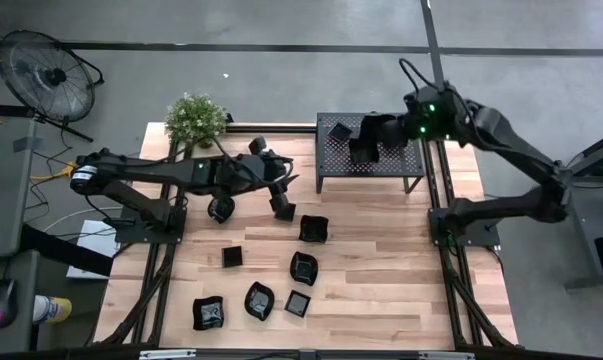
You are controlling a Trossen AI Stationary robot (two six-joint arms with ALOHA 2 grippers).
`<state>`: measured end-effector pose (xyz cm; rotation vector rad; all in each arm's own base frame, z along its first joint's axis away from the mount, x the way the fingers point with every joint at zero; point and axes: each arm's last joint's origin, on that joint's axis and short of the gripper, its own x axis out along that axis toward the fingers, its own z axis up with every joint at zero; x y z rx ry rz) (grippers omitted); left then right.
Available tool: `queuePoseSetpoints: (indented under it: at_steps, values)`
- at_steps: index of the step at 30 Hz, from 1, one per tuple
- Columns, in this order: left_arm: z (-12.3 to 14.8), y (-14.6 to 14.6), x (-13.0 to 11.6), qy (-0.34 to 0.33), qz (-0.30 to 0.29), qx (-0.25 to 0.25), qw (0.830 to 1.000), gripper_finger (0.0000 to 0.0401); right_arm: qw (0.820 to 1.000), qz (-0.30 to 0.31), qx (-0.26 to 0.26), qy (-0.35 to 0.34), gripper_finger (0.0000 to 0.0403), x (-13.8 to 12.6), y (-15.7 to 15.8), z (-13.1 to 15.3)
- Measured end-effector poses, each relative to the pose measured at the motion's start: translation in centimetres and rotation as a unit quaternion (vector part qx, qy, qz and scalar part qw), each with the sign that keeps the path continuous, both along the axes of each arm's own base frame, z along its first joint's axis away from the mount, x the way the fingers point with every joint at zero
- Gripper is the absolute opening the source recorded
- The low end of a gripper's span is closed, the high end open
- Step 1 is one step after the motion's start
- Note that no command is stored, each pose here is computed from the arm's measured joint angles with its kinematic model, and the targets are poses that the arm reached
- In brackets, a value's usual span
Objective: Pick & Place Mini shaped plates
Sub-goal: Stack the black distorted square plate on top of the black distorted square plates on the shelf
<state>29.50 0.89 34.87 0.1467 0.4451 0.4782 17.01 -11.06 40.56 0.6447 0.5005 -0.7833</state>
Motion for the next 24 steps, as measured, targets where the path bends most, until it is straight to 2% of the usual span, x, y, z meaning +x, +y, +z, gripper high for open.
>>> queuePoseSetpoints:
  at_steps: [7, 16, 24]
  values:
    - [-1.1, 0.4, -2.0, -0.034, -0.005, -0.011, 0.999, 0.0195, 0.994, 0.036, 0.097, 0.028, 0.0000, 0.8, -3.4, 0.2]
    - [-2.6, 2.4, -7.2, -0.124, -0.033, -0.063, 0.990, 0.0195, 0.977, 0.048, 0.205, 0.040, 0.0000, 0.9, -7.2, -1.9]
    - [-2.9, 3.3, -11.1, -0.173, -0.056, -0.089, 0.979, 0.0195, 0.963, 0.046, 0.259, 0.066, 0.0000, 1.7, -8.7, -3.9]
